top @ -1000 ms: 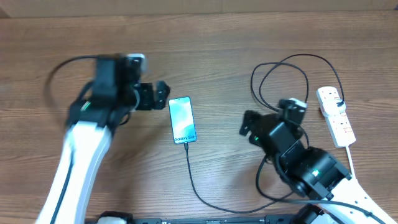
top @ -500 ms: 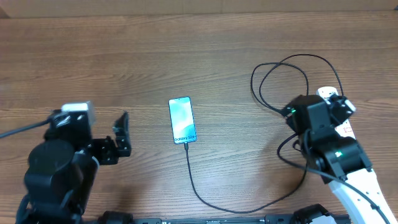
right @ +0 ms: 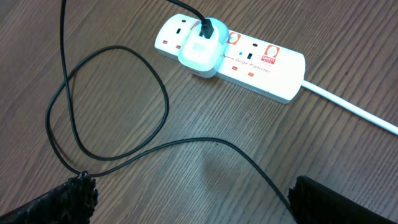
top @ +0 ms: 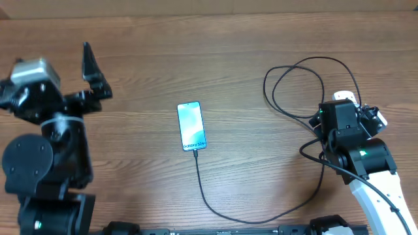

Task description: Plug charger to phone and switch on socket

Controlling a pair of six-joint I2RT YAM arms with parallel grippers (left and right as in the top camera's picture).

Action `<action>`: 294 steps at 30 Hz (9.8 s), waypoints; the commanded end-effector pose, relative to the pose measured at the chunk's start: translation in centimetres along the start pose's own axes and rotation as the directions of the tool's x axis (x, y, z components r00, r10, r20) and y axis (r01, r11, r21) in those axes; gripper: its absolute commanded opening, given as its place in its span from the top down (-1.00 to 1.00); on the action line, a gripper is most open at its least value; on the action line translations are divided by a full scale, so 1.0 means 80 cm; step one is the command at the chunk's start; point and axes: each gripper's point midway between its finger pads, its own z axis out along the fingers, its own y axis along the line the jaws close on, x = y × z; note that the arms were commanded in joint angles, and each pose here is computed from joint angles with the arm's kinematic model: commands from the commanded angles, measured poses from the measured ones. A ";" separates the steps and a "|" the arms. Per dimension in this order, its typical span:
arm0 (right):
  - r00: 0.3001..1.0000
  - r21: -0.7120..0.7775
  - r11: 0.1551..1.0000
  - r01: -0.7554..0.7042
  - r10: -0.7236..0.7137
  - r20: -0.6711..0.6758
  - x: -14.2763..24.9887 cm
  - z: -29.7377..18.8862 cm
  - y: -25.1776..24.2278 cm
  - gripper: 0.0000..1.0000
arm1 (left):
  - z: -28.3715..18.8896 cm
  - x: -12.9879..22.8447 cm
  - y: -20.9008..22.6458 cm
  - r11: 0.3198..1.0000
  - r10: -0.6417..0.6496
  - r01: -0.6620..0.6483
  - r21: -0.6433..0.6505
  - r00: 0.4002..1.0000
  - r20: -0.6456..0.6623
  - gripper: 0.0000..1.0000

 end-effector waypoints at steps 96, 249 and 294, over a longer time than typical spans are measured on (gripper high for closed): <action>0.907 0.347 0.854 -0.388 0.420 -0.019 -0.103 0.035 -0.181 0.92 | -0.271 -0.041 0.079 0.969 0.248 -0.226 -0.103 0.854 0.457 -0.99; 0.767 0.188 0.981 -0.057 0.163 -0.620 -0.010 0.278 -0.041 0.92 | -0.197 0.144 0.060 0.997 0.051 -0.049 0.061 0.998 -0.031 -0.99; 0.919 -0.962 0.124 0.245 0.286 0.271 -0.288 -0.440 0.134 0.91 | -0.101 0.305 0.018 0.896 -0.410 0.404 0.183 0.912 -0.006 -0.99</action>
